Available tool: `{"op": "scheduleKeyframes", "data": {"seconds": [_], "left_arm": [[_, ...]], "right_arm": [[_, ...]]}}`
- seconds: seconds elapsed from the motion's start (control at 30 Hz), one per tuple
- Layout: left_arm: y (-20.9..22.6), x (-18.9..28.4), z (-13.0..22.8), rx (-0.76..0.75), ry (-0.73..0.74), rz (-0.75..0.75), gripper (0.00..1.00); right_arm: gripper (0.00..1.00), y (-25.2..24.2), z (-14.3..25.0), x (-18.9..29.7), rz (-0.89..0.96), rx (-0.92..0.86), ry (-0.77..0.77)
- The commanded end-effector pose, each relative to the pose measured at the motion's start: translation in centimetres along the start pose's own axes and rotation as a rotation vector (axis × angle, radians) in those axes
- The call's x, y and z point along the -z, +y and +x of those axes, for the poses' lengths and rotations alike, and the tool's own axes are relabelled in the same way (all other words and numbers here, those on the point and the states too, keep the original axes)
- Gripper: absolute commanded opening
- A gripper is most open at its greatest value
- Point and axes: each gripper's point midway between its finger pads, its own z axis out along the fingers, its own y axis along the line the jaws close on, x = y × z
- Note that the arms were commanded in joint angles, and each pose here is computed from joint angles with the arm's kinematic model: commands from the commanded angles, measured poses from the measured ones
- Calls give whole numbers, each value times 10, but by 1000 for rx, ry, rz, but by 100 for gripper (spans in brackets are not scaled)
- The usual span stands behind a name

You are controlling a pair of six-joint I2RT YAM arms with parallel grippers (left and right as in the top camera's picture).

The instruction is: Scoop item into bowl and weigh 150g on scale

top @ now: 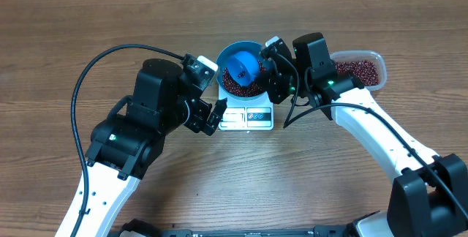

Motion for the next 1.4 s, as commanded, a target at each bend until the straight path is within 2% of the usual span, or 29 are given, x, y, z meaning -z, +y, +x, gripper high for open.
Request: {"op": "scheduleKeyframes", "data": {"seconds": [0.0, 0.3, 0.53, 0.67, 1.07, 1.37], "left_arm": [[0, 1, -2, 10, -8, 6, 100], [0, 1, -2, 10, -8, 6, 99], [0, 1, -2, 10, -9, 6, 100], [0, 1, -2, 10, -9, 6, 99], [0, 1, -2, 10, -9, 6, 100], [0, 1, -2, 10, -9, 6, 99]], "right_arm": [[4, 2, -15, 0, -26, 2, -51], [4, -1, -28, 1, -11, 7, -101], [4, -35, -20, 4, 188, 10, -68], [4, -42, -13, 5, 232, 16, -38], [4, -33, 27, -4, 172, -28, 68], [4, 1, 8, -7, -29, -46, -10]]}}
